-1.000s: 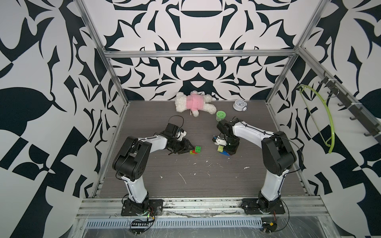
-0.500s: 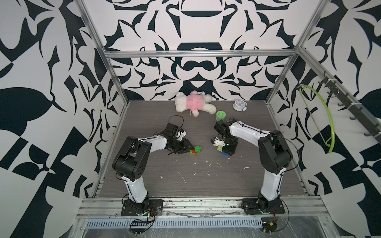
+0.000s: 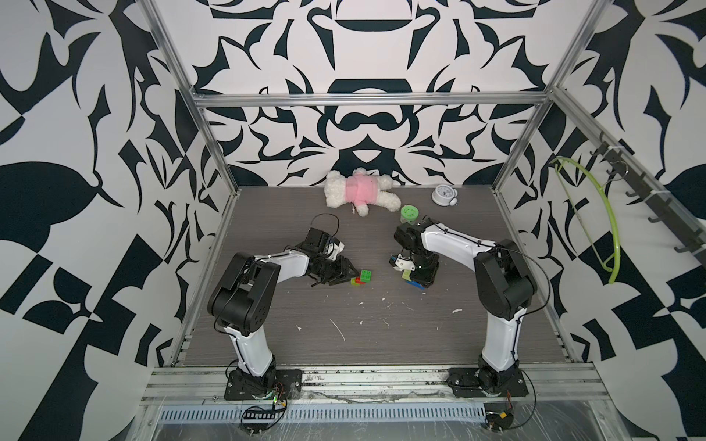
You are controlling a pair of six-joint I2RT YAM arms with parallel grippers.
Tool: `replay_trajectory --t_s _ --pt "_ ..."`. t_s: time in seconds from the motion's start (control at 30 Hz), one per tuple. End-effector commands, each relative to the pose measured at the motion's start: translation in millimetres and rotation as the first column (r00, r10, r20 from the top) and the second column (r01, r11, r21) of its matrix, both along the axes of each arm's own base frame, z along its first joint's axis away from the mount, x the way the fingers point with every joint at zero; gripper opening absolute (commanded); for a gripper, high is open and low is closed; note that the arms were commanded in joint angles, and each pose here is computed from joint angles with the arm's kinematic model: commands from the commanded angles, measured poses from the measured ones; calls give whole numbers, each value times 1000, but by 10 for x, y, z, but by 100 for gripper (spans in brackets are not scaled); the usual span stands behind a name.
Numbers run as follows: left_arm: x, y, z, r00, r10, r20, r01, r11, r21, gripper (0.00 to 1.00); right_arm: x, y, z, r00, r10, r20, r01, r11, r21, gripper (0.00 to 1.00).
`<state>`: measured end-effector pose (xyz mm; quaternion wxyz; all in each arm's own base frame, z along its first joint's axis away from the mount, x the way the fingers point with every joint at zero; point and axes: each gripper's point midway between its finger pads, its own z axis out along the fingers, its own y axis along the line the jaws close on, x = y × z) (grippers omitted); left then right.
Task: Assemble the letter y with lego
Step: Assemble the lego brick with the lego brick.
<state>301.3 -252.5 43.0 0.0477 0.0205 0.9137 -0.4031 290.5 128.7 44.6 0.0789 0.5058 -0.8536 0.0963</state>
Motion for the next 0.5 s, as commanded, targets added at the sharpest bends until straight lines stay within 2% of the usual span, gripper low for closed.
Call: replay_trajectory --t_s 0.0,0.23,0.47 --pt "-145 226 -272 997 37 -61 -30 993 115 49 103 139 269 995 -34 96 25 995 92 46" --pt "-146 225 -277 997 37 -62 -29 993 114 49 119 239 561 978 -63 198 20 977 212 54" --pt "-145 226 -267 998 37 -58 -30 993 114 49 164 364 399 982 -75 172 30 967 255 56"
